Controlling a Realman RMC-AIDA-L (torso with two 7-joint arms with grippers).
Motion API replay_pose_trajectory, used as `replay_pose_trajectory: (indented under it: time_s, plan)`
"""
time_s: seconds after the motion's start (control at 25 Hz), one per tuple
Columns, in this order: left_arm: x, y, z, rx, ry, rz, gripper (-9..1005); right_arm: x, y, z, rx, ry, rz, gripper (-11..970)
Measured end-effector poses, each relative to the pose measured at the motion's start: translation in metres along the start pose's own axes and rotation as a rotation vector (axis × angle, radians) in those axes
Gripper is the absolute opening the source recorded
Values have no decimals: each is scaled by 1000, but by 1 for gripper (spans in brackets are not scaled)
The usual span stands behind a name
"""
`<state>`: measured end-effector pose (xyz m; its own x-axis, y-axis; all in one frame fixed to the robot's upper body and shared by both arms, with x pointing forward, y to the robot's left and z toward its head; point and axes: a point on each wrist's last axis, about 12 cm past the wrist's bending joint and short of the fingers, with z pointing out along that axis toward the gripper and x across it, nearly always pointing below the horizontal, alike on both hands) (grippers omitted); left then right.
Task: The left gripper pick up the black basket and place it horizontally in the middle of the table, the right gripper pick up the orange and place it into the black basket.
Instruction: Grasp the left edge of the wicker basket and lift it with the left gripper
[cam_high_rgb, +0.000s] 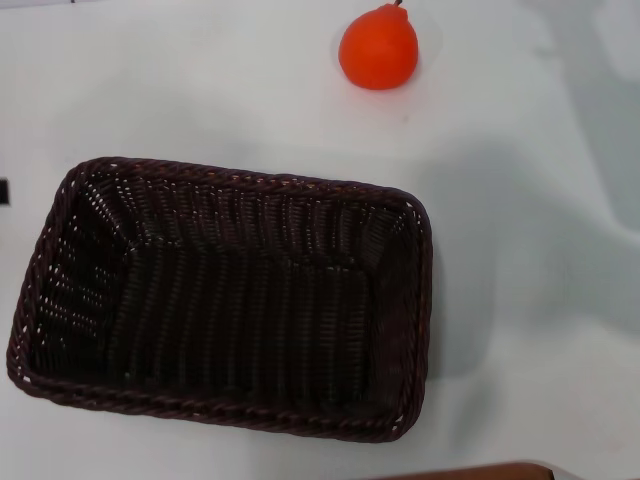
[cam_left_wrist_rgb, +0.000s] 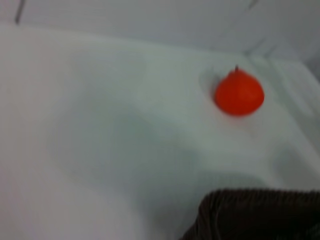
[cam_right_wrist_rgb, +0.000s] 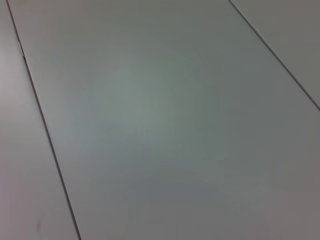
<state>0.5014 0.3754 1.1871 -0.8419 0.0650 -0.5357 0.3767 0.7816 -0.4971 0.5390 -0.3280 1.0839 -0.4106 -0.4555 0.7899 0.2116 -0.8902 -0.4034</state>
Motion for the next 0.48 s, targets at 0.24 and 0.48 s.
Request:
replay_pose_trajectory:
  time_s: [0.24,0.48]
  plan:
    - [-4,-11,27,-9,123,19,825,0,0,-1,-2,0,0,928]
    - [-5,-17,42,-14,182,38,787,0,2,-3,-8,-3,-1,928]
